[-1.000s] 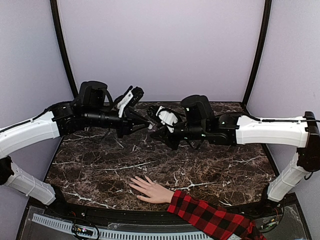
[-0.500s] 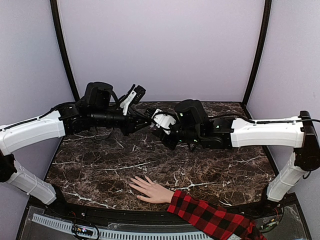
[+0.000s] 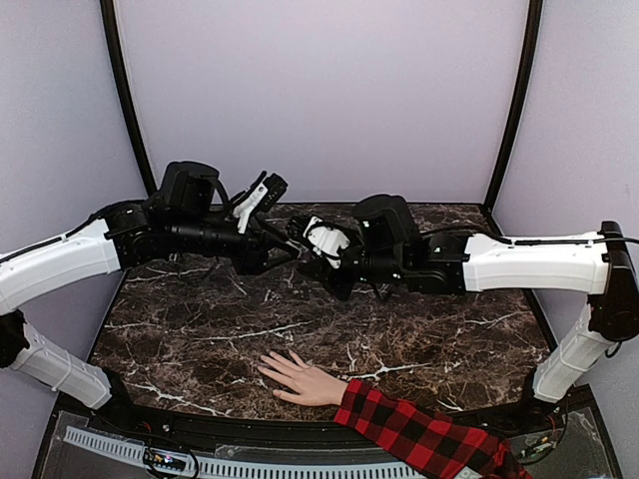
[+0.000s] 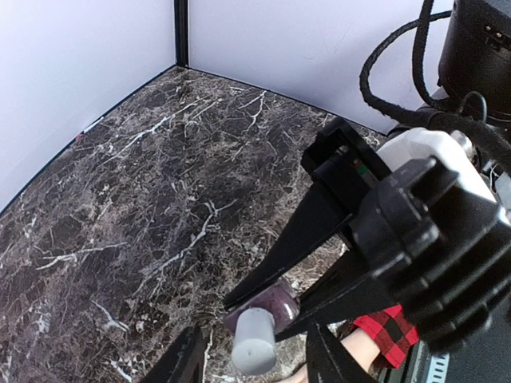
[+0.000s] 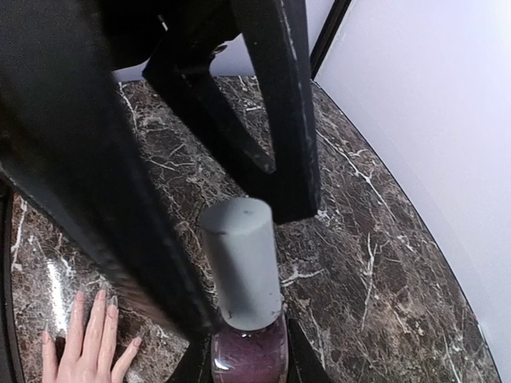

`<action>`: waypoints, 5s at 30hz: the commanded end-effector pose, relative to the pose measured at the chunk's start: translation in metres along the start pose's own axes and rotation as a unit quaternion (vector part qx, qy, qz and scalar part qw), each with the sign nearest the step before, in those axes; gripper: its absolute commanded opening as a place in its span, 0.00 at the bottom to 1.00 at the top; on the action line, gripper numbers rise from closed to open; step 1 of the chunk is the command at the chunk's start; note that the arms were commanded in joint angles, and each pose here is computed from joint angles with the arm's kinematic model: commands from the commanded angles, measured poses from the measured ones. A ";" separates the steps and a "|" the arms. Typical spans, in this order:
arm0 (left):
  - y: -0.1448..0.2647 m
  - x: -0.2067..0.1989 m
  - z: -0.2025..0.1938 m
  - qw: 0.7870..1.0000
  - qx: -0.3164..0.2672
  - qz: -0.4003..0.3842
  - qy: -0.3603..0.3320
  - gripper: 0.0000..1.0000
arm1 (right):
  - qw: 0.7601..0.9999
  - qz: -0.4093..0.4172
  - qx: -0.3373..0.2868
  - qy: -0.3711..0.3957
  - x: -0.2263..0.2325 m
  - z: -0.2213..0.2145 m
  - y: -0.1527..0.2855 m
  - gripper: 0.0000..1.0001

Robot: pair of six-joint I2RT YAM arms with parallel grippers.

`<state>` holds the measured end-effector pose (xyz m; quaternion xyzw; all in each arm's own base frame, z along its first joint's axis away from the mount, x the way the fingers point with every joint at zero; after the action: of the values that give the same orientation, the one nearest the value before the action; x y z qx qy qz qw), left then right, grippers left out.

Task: Paint the nails
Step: Unscrew the cap of the nail polish bottle, then pick up the nail polish bottle cap from the nail polish bottle.

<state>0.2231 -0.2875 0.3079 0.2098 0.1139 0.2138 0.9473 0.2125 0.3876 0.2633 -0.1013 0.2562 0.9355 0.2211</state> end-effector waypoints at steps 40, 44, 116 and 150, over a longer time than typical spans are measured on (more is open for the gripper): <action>0.028 -0.042 -0.018 0.975 0.017 -0.165 -0.147 0.35 | 0.960 0.262 -0.091 -0.028 0.028 0.017 0.022 0.00; 0.026 -0.043 -0.019 0.974 0.017 -0.170 -0.146 0.35 | 0.960 0.263 -0.091 -0.030 0.028 0.017 0.022 0.00; 0.041 -0.038 -0.003 0.983 -0.025 -0.134 -0.125 0.00 | 0.967 0.242 -0.070 -0.044 0.019 0.007 0.013 0.00; 0.041 -0.021 0.001 0.989 -0.025 -0.098 -0.107 0.00 | 0.962 0.258 -0.083 -0.038 0.022 0.010 0.018 0.00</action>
<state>0.1902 -0.2682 0.3174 0.2118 0.0378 0.0935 0.9721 0.1824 0.3833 0.2555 0.0058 0.2174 0.9759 -0.0196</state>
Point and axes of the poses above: each gripper's point midway between its finger pads, its own y axis back along the fingers, its own x axis along the line the jaws close on, z = x × y, the point moved 6 cm from there along y, back along the fingers, and after that the axes turned 1 degree about y, right-handed, at the moved point
